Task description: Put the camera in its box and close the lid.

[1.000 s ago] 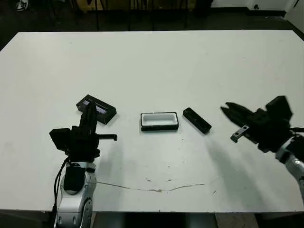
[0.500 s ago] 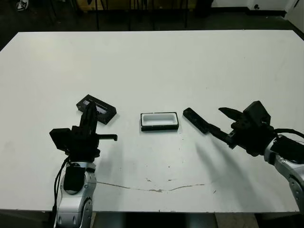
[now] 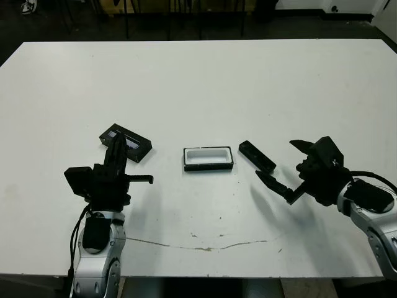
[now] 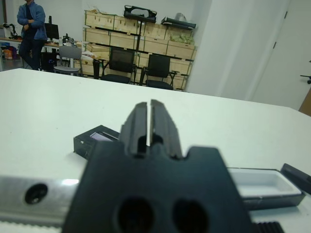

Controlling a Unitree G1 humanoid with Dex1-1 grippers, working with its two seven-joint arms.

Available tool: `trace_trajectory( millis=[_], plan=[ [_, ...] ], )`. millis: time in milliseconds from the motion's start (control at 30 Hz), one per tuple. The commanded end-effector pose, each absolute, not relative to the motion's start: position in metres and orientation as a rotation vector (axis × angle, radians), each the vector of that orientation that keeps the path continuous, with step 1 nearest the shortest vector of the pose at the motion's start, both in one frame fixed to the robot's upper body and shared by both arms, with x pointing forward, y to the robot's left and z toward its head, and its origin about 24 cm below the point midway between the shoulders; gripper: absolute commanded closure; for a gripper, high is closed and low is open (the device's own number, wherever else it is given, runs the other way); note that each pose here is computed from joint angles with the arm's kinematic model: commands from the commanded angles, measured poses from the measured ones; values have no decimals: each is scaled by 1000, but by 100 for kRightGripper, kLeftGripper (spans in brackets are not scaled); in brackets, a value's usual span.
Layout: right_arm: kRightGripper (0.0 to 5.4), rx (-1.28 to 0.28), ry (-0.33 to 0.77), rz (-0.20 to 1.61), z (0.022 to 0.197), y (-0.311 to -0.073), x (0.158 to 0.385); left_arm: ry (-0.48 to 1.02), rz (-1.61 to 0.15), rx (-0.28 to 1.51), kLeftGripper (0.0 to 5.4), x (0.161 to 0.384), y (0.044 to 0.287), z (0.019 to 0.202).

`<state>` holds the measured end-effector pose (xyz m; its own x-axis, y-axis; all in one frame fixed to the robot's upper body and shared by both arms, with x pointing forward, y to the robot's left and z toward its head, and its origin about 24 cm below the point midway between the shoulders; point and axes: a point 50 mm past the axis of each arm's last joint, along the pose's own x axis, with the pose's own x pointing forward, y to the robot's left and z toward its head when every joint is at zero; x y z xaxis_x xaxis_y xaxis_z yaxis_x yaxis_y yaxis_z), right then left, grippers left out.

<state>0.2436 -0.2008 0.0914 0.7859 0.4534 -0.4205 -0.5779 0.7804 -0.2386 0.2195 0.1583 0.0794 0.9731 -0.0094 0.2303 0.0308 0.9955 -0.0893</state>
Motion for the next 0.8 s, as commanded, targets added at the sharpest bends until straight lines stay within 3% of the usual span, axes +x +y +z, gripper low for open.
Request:
trace_trajectory(
  millis=[33, 700, 800],
  plan=[
    [1, -364, 377, 554, 83, -199, 243, -191, -11, -76, 540, 218, 161, 73],
    [1, -286, 399, 522, 59, -182, 243, -189, -24, -87, 540, 219, 161, 71],
    [31, -297, 402, 502, 58, -180, 244, -187, -18, -88, 540, 218, 161, 71]
  ],
)
